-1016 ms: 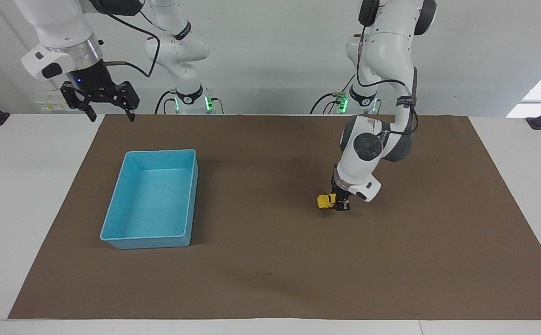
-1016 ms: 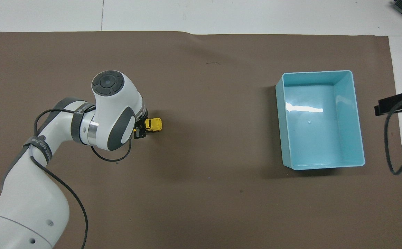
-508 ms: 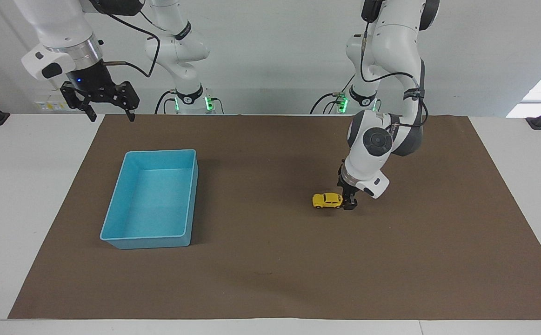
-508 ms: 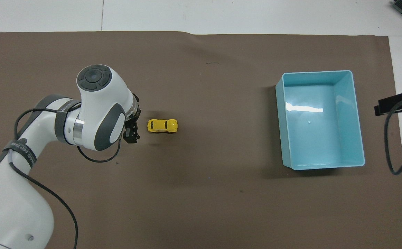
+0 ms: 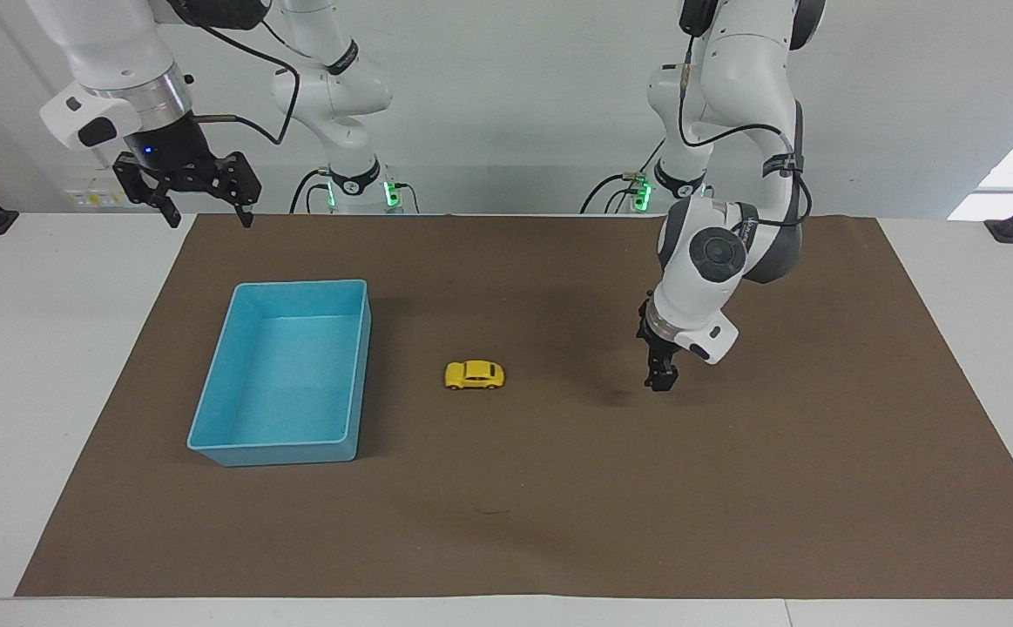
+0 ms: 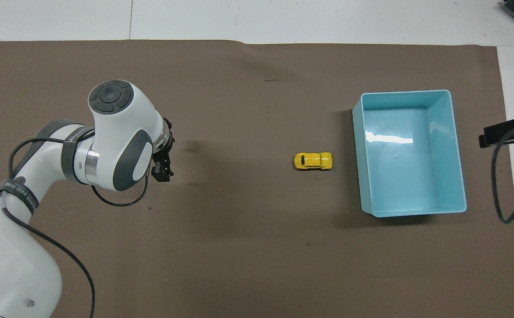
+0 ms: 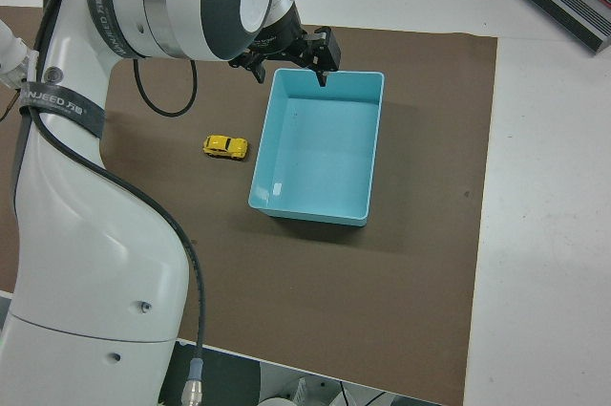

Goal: Wind up and store yellow beetle car
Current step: 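Lift the left gripper off the car, letting it roll toward the box, then retract the left gripper to rest while the right gripper moves over the box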

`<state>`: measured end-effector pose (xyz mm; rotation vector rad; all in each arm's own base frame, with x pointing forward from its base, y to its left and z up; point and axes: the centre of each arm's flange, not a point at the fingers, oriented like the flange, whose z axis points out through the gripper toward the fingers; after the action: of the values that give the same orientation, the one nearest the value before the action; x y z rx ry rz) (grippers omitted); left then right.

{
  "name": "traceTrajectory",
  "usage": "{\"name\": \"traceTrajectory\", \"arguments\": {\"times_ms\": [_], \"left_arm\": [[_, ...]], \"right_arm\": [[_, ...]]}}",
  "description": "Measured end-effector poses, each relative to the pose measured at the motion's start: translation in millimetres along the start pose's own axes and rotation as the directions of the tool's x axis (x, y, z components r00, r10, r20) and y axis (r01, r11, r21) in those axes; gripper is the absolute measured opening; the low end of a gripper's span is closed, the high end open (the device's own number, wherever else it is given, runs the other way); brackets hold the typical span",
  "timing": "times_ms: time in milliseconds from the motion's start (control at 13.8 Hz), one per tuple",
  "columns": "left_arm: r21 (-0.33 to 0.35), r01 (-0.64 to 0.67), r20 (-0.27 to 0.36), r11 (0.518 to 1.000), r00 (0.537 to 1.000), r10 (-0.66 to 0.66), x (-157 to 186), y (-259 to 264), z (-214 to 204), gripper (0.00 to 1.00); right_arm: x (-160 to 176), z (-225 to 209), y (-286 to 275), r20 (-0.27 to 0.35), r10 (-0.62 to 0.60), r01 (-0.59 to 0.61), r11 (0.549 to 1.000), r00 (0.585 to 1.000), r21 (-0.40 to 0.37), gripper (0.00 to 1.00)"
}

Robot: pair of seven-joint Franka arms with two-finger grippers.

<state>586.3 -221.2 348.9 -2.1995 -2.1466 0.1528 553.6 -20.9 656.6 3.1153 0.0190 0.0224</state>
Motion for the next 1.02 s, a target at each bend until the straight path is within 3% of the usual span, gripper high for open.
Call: {"name": "traceTrajectory", "arguments": {"times_ms": [508,1016], "left_arm": [[-0.065,-0.134,0.014,0.989,0.991,0.135,29,9,-38,1.00],[-0.190,-0.318,-0.012,0.929,0.947,0.321,84,10,-116,1.00]], "right_arm": [[0,0,0,0.000,0.000,0.000,1.000,1.000,0.000,1.00],[0,0,0,0.000,0.000,0.000,1.000,1.000,0.000,1.00]]}}
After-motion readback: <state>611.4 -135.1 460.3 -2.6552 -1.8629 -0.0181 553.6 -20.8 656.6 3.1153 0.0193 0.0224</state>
